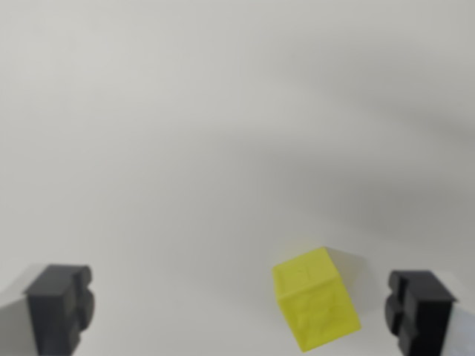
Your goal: Pick yellow cube
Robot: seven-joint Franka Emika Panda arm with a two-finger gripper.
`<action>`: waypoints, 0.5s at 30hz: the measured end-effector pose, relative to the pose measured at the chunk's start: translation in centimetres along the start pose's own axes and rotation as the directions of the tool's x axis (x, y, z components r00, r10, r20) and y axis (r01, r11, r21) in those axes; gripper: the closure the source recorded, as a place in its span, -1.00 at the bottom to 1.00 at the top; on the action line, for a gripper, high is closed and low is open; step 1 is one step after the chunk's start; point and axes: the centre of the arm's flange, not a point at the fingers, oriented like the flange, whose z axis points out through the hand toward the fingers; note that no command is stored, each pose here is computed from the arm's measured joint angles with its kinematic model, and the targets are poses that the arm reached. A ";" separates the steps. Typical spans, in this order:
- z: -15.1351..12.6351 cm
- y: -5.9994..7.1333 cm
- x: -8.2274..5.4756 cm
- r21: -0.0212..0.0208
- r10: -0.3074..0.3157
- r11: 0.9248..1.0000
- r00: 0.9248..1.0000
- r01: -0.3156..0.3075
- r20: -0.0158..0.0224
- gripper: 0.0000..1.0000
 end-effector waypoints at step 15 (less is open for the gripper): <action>3.7 3.4 -0.9 0.001 -0.117 0.993 0.993 0.117 0.009 -1.00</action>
